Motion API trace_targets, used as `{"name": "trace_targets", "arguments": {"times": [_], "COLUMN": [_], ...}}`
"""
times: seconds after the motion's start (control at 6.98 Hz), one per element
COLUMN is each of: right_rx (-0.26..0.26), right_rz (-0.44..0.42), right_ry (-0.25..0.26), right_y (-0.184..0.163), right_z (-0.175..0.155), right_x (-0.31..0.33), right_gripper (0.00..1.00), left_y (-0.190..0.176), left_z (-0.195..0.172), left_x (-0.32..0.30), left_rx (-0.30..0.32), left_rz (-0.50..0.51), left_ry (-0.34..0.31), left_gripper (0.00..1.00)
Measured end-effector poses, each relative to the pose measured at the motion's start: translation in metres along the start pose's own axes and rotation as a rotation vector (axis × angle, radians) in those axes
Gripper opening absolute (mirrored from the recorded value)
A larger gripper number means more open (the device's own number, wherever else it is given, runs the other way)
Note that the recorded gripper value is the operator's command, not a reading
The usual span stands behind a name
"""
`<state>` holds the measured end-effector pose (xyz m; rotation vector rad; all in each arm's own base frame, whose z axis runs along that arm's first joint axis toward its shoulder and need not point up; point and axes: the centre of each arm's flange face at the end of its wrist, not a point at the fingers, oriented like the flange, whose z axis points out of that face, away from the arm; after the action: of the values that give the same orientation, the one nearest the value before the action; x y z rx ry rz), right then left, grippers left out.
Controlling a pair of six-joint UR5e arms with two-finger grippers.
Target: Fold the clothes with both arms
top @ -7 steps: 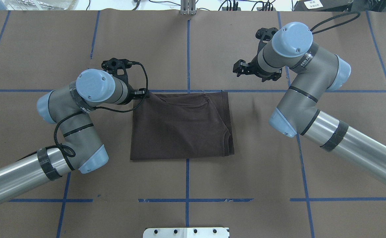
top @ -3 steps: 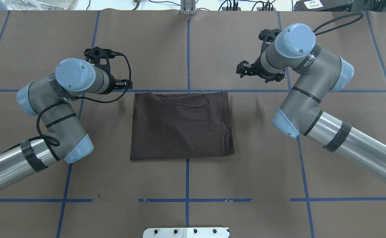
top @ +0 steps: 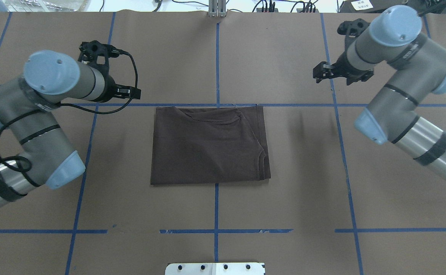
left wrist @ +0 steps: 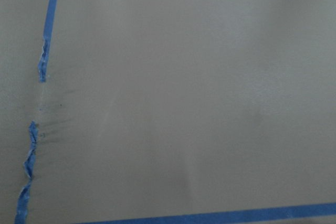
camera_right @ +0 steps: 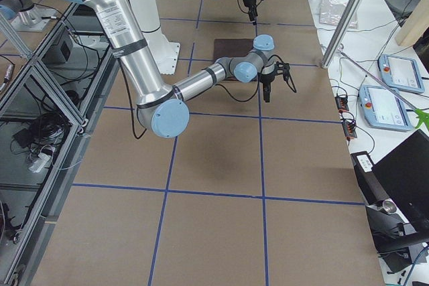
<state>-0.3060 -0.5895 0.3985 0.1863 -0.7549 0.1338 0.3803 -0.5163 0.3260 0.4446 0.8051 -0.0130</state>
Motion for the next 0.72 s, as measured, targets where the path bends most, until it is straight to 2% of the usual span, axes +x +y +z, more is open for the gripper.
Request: {"name": "trace_targets", "arguments": {"times": [0.29, 0.43, 0.57, 0.72], "right_rx": [-0.068, -0.105, -0.142, -0.184], "right_rz": [-0.145, -0.207, -0.240, -0.230], "right_ry": [0.069, 0.075, 0.067, 0.064], "right_y": [0.009, 0.020, 0.042, 0.077], "right_z": [-0.069, -0.105, -0.126, -0.131], "right_x": [0.146, 0.223, 0.294, 0.355], "right_gripper": [1.00, 1.00, 1.00, 1.00], "left_y": [0.024, 0.032, 0.036, 0.046], "left_z": [-0.084, -0.117, -0.143, -0.161], "left_x": [-0.076, -0.132, -0.197, -0.268], "left_rx": [-0.047, -0.075, -0.106, -0.150], "left_rz": [0.100, 0.154, 0.197, 0.172], "left_ry": [-0.020, -0.037, -0.053, -0.053], "left_gripper": [1.00, 1.00, 1.00, 1.00]}}
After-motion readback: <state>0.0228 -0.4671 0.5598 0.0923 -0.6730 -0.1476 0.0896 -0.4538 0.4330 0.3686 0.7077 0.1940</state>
